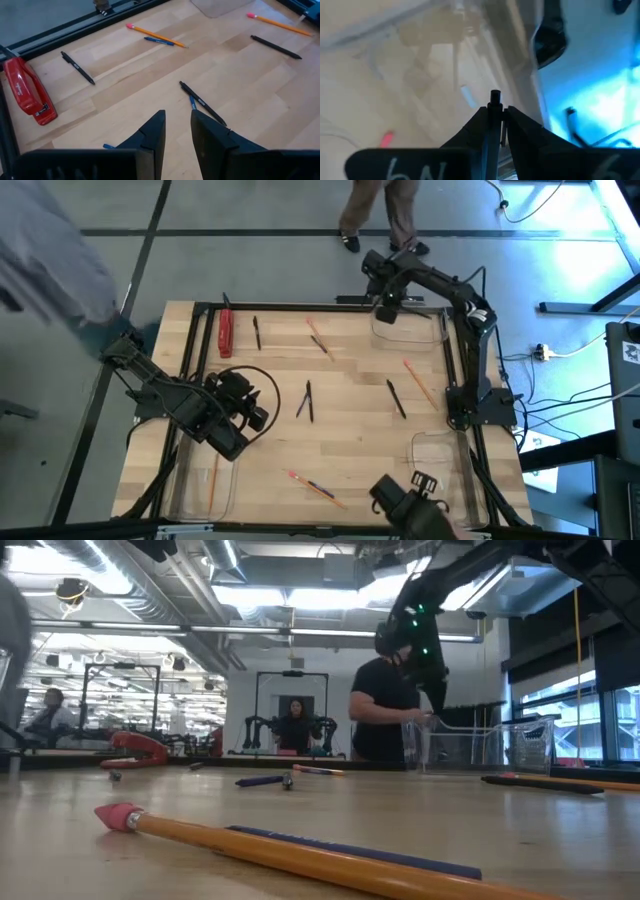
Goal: Sort crayons/erasers/pens/pencils in bins
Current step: Put the black pen into the top transparent bin
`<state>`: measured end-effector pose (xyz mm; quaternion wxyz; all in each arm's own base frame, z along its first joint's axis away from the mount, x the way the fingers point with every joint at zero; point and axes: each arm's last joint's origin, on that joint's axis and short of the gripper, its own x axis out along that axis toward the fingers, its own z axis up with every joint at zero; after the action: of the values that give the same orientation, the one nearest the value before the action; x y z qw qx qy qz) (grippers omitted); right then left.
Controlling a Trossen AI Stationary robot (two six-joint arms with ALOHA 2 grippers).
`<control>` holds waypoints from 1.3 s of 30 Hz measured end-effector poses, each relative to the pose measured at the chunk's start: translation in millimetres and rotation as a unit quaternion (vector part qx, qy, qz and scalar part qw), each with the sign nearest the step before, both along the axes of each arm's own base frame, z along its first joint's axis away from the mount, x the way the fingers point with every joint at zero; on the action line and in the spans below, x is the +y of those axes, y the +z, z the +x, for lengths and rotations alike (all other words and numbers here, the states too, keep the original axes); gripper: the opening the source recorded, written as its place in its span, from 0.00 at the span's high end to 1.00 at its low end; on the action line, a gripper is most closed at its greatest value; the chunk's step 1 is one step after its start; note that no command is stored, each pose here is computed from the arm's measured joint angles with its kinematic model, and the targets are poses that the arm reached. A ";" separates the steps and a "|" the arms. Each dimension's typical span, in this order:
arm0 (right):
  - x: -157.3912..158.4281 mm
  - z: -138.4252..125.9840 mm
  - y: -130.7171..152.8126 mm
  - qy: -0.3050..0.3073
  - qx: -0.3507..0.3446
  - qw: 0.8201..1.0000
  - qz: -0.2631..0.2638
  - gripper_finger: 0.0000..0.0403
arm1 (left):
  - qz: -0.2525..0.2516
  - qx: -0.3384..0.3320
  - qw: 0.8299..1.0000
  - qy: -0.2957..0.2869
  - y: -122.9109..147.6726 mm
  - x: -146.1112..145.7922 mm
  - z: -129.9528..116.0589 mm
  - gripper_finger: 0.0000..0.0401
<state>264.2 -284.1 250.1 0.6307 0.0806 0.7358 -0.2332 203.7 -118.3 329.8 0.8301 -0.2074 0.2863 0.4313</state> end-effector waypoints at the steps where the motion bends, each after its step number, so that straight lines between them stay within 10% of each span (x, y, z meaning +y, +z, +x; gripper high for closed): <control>1: -2.1 -3.0 -3.5 -0.003 -0.001 1.000 0.006 0.85 | 0.000 0.000 1.000 0.000 0.0 0.0 0.0 0.79; 39: -17.8 5.0 -30.0 -0.026 -0.136 0.990 0.023 0.85 | 0.002 -0.002 1.000 0.006 0.1 2.3 1.4 0.79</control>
<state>269.2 -301.9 220.1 0.7168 0.1452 0.6459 -0.2189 205.1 -115.9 329.9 0.8285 -0.2086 0.2822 0.4365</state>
